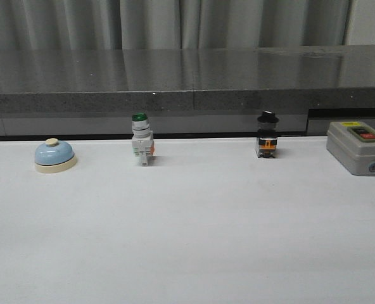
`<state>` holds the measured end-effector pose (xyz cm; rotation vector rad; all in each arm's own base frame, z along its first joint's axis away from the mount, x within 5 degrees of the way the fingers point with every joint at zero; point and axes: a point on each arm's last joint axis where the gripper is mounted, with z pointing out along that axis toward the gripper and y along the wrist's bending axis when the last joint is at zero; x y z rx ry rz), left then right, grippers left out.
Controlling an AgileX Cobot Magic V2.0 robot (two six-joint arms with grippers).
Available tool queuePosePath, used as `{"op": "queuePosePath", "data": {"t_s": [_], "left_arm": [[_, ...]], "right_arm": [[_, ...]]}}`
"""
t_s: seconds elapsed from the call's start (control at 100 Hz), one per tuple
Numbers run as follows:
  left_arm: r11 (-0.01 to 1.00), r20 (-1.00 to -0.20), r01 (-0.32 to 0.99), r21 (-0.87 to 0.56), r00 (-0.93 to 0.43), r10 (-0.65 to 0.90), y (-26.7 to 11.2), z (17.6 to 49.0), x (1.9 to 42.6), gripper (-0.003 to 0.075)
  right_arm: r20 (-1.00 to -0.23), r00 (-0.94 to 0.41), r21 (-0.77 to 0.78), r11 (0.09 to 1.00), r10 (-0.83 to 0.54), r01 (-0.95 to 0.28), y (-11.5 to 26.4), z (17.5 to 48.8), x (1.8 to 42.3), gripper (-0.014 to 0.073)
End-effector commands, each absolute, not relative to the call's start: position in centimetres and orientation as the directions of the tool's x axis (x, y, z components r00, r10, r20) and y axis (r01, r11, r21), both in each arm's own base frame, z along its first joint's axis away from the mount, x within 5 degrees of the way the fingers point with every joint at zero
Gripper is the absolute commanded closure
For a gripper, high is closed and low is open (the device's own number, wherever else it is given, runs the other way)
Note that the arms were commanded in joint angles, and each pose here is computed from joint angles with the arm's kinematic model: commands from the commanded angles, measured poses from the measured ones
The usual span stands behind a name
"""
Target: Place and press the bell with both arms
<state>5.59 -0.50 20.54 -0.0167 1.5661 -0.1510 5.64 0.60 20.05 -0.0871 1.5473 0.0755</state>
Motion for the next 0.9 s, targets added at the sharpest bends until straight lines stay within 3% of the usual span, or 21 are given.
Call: {"op": "queuePosePath", "data": {"t_s": [0.0, 0.55, 0.89], "left_arm": [[0.989, -0.989, 0.085, -0.122, 0.069, -0.128, -0.4, 20.1, 5.5, 0.0741], [0.986, -0.987, 0.088, -0.139, 0.074, -0.145, -0.4, 20.4, 5.5, 0.0741], [0.969, -0.974, 0.105, -0.224, -0.018, -0.224, -0.7, 24.8, 5.5, 0.0741]], "right_arm": [[-0.992, 0.128, -0.017, 0.996, -0.005, -0.091, 0.5, 21.3, 5.4, 0.0655], [-0.992, 0.128, -0.017, 0.996, -0.005, -0.091, 0.5, 21.3, 5.4, 0.0655], [-0.992, 0.128, -0.017, 0.996, -0.005, -0.091, 0.5, 21.3, 5.4, 0.0655]]}}
